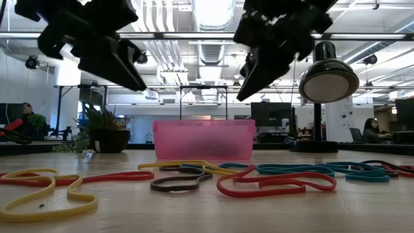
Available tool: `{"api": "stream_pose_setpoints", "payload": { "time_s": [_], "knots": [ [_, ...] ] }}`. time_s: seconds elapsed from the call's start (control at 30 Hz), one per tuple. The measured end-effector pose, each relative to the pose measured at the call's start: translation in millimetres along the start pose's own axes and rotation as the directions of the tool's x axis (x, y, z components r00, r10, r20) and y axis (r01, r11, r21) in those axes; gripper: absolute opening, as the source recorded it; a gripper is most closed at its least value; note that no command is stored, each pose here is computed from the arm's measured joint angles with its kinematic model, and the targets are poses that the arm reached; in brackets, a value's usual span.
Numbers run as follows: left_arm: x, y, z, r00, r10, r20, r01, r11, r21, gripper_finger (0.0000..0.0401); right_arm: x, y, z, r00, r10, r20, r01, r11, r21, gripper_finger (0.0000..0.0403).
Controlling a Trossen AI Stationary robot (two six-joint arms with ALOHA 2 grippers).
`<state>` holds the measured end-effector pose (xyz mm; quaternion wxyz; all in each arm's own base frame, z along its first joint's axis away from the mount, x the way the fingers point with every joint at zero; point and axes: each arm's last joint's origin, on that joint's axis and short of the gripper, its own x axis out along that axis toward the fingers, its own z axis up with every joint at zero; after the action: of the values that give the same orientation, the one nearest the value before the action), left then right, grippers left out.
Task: Pick and place rubber bands into bin
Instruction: Put the yellow rubber bands into the pink bin
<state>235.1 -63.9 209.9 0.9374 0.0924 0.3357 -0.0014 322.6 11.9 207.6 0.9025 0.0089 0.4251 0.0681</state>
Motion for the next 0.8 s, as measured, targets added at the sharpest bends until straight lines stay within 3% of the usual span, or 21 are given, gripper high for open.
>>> {"api": "stream_pose_setpoints", "payload": {
  "time_s": [0.37, 0.53, 0.8],
  "knots": [
    [46.6, -33.1, -8.6, 0.983, -0.181, 0.007, 0.179, 0.974, 0.139, 0.0096, 3.0, 57.8, -3.7, 0.994, 0.105, -0.024, -0.106, 0.992, -0.065, 0.0083],
    [66.1, -39.6, -9.9, 0.985, -0.167, -0.044, 0.172, 0.969, 0.179, 0.0096, 2.7, 77.1, -7.2, 0.991, 0.130, -0.037, -0.133, 0.989, -0.065, 0.0073],
    [87.2, -43.9, -8.9, 0.990, -0.110, -0.088, 0.126, 0.969, 0.213, 0.0096, 0.8, 102.4, -14.5, 0.997, 0.068, -0.048, -0.073, 0.991, -0.109, 0.0063]
  ]
}}
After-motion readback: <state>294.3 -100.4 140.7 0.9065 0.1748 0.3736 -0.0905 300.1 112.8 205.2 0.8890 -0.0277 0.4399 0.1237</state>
